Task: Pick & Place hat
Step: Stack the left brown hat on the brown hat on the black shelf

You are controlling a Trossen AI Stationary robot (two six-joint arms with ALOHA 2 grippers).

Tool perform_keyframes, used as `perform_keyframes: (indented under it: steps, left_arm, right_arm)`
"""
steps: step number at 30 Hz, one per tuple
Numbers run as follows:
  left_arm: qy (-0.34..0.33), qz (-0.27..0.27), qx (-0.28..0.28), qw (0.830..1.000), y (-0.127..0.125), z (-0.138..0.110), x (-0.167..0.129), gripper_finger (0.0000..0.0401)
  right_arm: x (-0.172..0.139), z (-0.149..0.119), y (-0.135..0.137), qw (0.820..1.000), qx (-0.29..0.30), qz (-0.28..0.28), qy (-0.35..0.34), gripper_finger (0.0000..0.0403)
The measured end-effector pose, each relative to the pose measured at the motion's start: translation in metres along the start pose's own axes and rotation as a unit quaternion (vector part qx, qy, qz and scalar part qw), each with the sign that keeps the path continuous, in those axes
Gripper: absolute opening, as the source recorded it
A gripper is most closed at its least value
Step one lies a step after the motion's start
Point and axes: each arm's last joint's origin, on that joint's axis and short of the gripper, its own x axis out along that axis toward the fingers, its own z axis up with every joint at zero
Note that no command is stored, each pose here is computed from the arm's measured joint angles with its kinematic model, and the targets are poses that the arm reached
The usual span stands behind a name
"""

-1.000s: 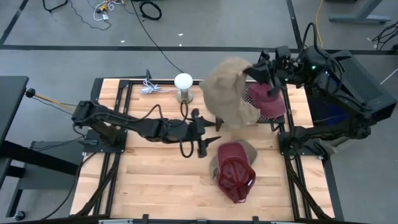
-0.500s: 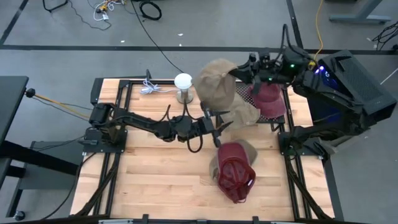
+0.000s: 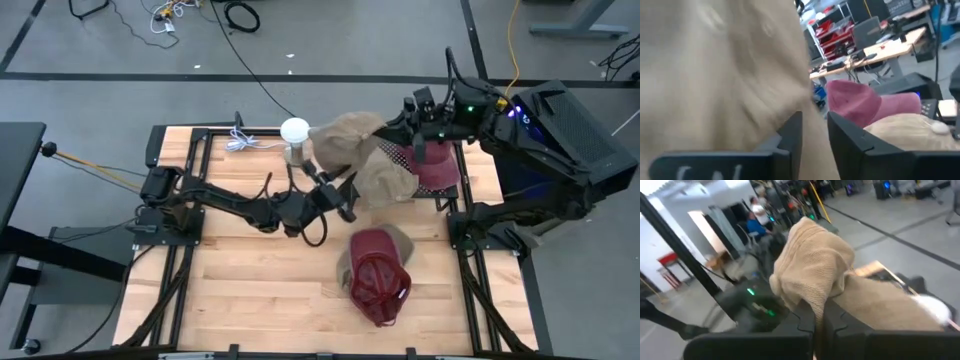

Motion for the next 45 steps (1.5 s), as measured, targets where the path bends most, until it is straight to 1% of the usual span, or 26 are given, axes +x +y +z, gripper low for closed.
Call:
perform_keyframes:
  steps: [4,6,10,12,15,18,20,22,24,26,30,32,34,36,38,41,45]
  left_arm:
    - [-0.014,-0.016,-0.005,1.0,0.017,0.017,-0.007,0.004]
    - [-0.013,-0.027,-0.013,0.999,0.028,0.022,-0.007,0.0012]
    - [-0.008,-0.055,-0.046,0.997,0.049,0.025,-0.002,0.0011]
    - [-0.011,-0.077,-0.065,0.995,0.056,0.025,0.002,0.001]
    - [-0.026,-0.098,-0.096,0.99,0.064,0.027,0.004,0.0008]
    - [-0.051,-0.108,-0.116,0.986,0.075,0.037,0.001,0.0016]
    - [-0.068,-0.108,-0.13,0.983,0.081,0.045,-0.004,0.0034]
    - [-0.075,-0.108,-0.136,0.982,0.086,0.049,-0.007,0.0064]
    - [-0.079,-0.107,-0.142,0.981,0.09,0.052,-0.009,0.0104]
    - [-0.082,-0.112,-0.151,0.979,0.091,0.052,-0.008,0.0152]
    - [-0.074,-0.143,-0.157,0.974,0.087,0.046,-0.004,0.0251]
    - [-0.066,-0.143,-0.152,0.976,0.085,0.043,-0.001,0.029]
    - [-0.063,-0.135,-0.152,0.977,0.087,0.041,0.001,0.032]
    - [-0.064,-0.128,-0.154,0.978,0.09,0.041,0.003,0.0339]
    - [-0.065,-0.124,-0.155,0.978,0.092,0.04,0.005,0.0348]
    - [-0.07,-0.121,-0.155,0.978,0.093,0.041,0.006,0.0348]
    - [-0.078,-0.137,-0.151,0.976,0.094,0.04,0.008,0.0335]
  right_arm:
    - [-0.007,-0.006,0.001,0.999,0.008,-0.016,0.027,0.0004]
    - [-0.008,-0.007,0.001,0.999,0.011,-0.012,0.033,0.0004]
    - [-0.009,-0.008,0.006,0.999,0.016,0.017,0.041,0.0004]
    - [-0.009,-0.008,0.007,0.999,0.014,0.023,0.041,0.0004]
    - [-0.008,-0.007,0.007,0.999,0.006,0.014,0.035,0.0004]
    - [-0.008,-0.007,0.007,0.999,-0.001,0.008,0.033,0.0004]
    - [-0.008,-0.007,0.007,0.999,-0.006,0.005,0.032,0.0004]
    - [-0.008,-0.007,0.006,1.0,-0.007,0.0,0.031,0.0004]
    - [-0.008,-0.007,0.006,1.0,-0.009,-0.001,0.03,0.0004]
    - [-0.008,-0.007,0.006,1.0,-0.012,-0.001,0.029,0.0004]
    - [-0.008,-0.007,0.007,0.999,-0.014,0.005,0.029,0.0004]
    - [-0.008,-0.007,0.007,0.999,-0.014,0.011,0.031,0.0004]
    - [-0.008,-0.007,0.008,0.999,-0.013,0.027,0.036,0.0004]
    - [-0.008,-0.007,0.009,0.998,-0.01,0.041,0.041,0.0004]
    - [-0.008,-0.008,0.009,0.997,-0.009,0.053,0.047,0.0004]
    - [-0.009,-0.011,0.009,0.996,0.001,0.059,0.063,0.0004]
    - [-0.009,-0.012,0.009,0.995,0.003,0.068,0.071,0.0004]
